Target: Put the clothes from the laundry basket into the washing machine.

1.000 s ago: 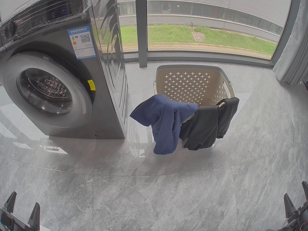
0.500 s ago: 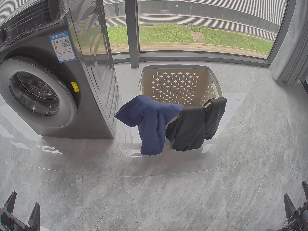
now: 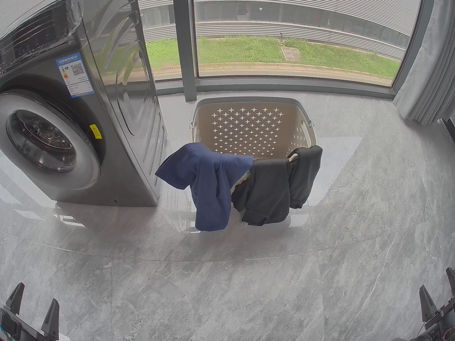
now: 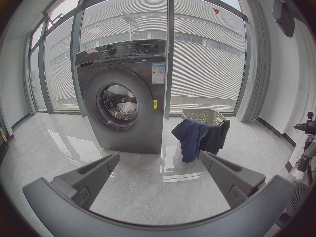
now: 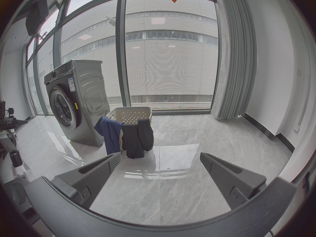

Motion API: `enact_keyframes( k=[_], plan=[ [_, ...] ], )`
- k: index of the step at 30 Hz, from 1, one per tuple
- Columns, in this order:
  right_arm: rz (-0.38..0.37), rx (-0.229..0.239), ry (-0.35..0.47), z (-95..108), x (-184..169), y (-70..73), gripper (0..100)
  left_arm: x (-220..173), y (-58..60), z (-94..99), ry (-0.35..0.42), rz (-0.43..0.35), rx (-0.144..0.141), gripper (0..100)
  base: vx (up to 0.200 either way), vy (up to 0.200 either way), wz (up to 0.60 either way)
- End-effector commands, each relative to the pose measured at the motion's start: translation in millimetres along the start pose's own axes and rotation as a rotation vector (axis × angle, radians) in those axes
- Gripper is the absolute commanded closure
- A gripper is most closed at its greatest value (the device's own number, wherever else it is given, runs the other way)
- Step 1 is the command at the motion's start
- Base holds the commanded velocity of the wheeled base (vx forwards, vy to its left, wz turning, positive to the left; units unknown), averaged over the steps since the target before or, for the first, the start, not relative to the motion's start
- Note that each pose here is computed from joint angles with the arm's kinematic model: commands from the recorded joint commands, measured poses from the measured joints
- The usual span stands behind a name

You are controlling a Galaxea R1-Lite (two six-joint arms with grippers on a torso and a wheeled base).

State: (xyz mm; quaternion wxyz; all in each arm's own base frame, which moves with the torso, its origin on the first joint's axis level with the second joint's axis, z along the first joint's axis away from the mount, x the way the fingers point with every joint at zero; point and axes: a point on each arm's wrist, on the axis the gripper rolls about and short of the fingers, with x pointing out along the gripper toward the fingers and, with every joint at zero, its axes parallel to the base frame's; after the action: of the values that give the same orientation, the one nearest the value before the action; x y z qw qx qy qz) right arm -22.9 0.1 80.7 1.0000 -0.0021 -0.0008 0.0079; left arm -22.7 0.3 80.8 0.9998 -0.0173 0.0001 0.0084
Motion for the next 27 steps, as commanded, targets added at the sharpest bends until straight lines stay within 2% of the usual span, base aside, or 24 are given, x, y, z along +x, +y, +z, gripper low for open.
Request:
enact_keyframes(
  k=[1,21,27],
  plan=[
    [0.001,0.000,0.001,-5.3,0.1,0.0,0,-0.1,0.2,-4.4,0.000,0.000,-0.001,0,0.000,0.000,0.00],
    [0.001,0.000,0.001,-5.3,0.1,0.0,0,-0.1,0.2,-4.4,0.000,0.000,-0.002,0,0.000,0.000,0.00],
    [0.001,0.000,0.001,-5.3,0.1,0.0,0,-0.1,0.2,-4.4,0.000,0.000,-0.002,0,0.200,0.000,0.00]
  ],
)
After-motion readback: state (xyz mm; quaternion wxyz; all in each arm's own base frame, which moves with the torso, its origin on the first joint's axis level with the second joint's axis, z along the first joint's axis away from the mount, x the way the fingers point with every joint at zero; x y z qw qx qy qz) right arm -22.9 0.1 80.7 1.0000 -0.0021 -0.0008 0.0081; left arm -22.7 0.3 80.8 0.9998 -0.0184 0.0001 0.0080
